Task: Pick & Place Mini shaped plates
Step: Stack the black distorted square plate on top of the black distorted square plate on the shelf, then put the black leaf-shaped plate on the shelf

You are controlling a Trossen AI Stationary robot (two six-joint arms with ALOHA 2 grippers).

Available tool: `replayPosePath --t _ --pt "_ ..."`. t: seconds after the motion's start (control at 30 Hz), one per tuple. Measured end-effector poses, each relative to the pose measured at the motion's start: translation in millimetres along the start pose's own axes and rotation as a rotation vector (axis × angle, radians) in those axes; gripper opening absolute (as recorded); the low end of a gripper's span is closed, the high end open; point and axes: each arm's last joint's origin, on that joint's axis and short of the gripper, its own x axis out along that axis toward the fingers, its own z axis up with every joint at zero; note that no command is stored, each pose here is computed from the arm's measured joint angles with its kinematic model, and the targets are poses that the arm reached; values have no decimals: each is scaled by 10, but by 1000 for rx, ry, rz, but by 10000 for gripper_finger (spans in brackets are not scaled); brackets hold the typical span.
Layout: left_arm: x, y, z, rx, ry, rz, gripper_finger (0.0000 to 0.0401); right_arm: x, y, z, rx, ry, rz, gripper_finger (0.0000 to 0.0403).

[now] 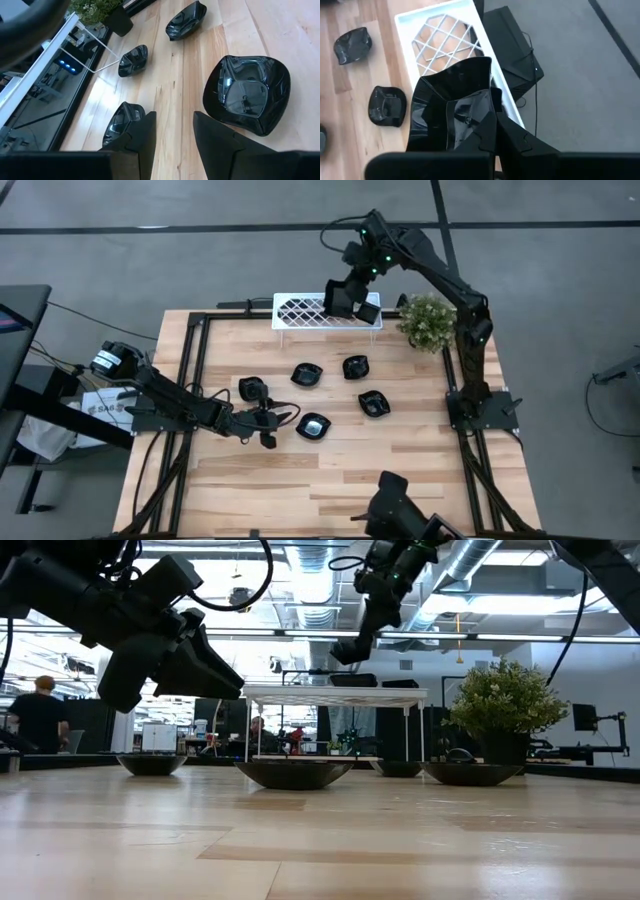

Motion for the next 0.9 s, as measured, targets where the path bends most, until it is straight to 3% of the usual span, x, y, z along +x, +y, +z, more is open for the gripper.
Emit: replayPosePath --t 0.3,0.63,0.77,0.9 --pt "0 -2 2 -2 -4 -7 131 126 -23 -31 36 14 -2 13" --pt "0 -1 3 -2 -5 -7 131 179 -27 -69 29 34 1 101" --pt "0 -1 5 -4 -7 -6 131 40 -7 -69 15 35 -61 110" --pt "-1 0 5 -15 -7 -6 131 -291 90 -52 -5 -19 -106 105"
